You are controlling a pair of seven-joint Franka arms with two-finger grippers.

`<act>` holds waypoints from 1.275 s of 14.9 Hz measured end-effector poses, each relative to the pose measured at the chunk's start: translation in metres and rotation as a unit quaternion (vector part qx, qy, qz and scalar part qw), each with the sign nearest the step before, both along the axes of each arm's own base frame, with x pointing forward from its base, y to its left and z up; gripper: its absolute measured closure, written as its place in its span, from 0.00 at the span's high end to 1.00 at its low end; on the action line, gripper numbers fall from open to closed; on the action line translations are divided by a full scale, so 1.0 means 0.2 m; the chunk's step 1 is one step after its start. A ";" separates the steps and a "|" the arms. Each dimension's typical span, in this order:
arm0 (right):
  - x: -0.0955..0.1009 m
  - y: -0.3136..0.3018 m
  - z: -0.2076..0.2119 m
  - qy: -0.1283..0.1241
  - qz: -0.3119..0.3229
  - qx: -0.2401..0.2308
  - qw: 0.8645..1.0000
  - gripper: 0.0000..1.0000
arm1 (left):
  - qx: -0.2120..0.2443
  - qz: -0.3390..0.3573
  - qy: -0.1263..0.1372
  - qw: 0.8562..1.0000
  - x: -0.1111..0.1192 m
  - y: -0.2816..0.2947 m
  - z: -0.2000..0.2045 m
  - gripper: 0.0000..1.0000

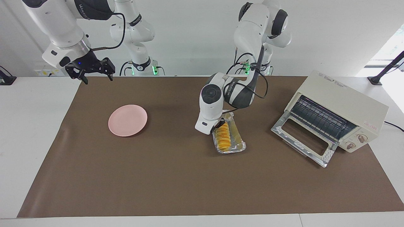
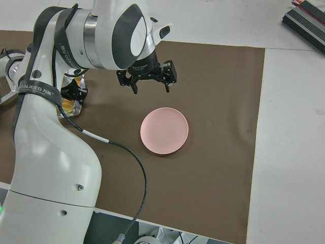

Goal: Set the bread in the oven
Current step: 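Carry the foil tray with the left gripper to the toaster oven, then lower the foil tray into the oven and open the left gripper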

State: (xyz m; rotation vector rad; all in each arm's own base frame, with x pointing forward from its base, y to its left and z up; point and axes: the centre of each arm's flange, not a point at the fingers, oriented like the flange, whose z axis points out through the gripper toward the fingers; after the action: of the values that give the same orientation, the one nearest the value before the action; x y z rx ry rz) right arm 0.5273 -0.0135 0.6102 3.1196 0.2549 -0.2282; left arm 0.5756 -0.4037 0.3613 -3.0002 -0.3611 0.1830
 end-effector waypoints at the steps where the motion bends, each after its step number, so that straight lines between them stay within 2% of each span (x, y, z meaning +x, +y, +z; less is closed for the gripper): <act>1: 0.00 0.00 0.00 0.000 0.000 0.000 1.000 1.00 | 0.012 0.023 -0.004 1.000 0.07 0.12 0.07 0.01; 4: 0.00 0.01 0.00 0.000 0.001 0.000 1.000 1.00 | 0.033 0.133 -0.011 0.991 0.32 0.67 0.22 0.01; 7: 0.00 0.01 0.00 0.000 0.001 0.000 1.000 1.00 | 0.064 0.227 -0.006 0.972 0.45 1.24 0.30 0.01; 11: 0.00 0.01 0.00 0.000 0.001 0.000 1.000 1.00 | 0.077 0.292 0.014 0.953 0.49 1.68 0.26 0.01; 19: 0.00 0.01 0.00 0.000 0.001 0.000 1.000 1.00 | 0.091 0.332 0.022 0.939 0.47 1.97 0.15 0.01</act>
State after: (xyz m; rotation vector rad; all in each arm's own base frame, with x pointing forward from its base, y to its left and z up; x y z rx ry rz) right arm 0.5272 -0.0122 0.6105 3.1191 0.2586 -0.2277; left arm 0.6693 -0.0103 0.3907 -2.5701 -1.2936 0.2518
